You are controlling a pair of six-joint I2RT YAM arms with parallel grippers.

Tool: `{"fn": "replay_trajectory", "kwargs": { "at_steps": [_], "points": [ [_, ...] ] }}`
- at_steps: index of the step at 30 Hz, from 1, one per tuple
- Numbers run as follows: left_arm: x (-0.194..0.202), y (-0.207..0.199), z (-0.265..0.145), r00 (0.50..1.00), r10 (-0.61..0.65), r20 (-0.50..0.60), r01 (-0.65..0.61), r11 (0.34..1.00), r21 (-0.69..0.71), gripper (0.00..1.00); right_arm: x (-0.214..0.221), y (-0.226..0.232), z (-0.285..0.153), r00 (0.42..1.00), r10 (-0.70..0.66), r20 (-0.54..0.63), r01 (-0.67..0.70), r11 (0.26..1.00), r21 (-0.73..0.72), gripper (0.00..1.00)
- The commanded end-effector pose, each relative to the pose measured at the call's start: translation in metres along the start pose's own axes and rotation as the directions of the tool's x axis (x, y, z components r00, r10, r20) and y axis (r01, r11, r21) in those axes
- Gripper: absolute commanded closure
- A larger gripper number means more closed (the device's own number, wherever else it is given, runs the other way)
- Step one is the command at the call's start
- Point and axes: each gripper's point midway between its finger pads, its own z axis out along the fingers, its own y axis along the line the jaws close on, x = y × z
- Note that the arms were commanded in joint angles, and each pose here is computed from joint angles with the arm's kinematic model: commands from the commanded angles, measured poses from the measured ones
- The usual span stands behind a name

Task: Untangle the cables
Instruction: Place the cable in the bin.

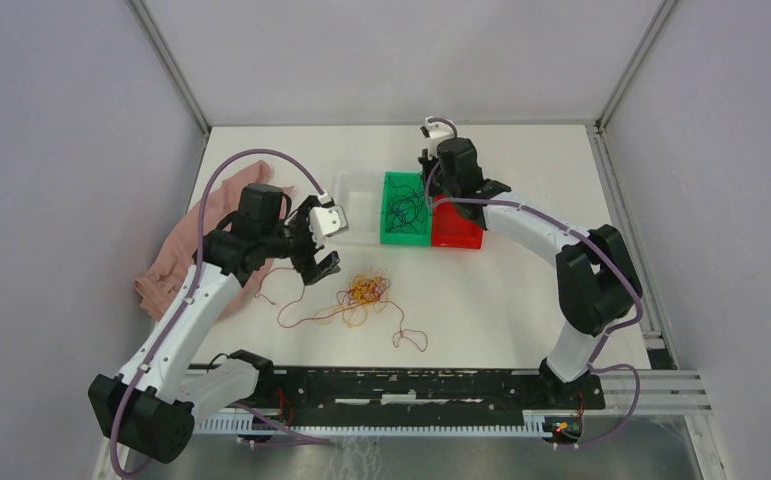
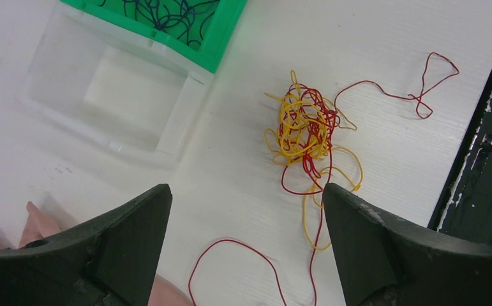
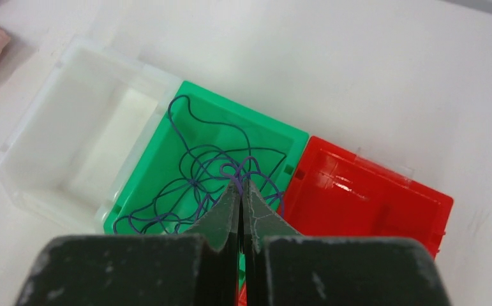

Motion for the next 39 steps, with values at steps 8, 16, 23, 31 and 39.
{"fn": "replay_trajectory", "kwargs": {
  "at_steps": [8,16,23,31,39],
  "points": [
    [-0.016,-0.001,-0.005,0.997,0.052,0.058,-0.052,0.999,0.010,0.03,-0.043,0.005,0.022,0.994,-0.091,0.061,0.090,0.996,0.028,1.00],
    [-0.020,0.000,-0.008,0.996,0.062,0.068,-0.062,0.998,0.002,0.03,0.032,0.026,0.059,0.976,-0.192,-0.103,0.195,0.980,0.021,1.00],
    [-0.019,-0.006,-0.009,0.995,0.064,0.071,-0.066,0.998,0.024,0.03,0.037,0.031,0.066,0.972,-0.200,-0.127,0.204,0.979,0.021,0.66],
    [-0.001,-0.020,0.006,0.999,0.026,0.042,-0.031,0.993,0.116,0.13,-0.062,0.052,-0.005,0.991,-0.069,0.118,0.079,0.994,-0.076,0.36],
    [0.009,-0.017,0.016,0.996,-0.081,0.032,0.076,0.988,0.133,0.25,-0.026,0.105,-0.071,0.994,0.046,0.096,-0.006,0.926,-0.378,0.35]
  ]
}}
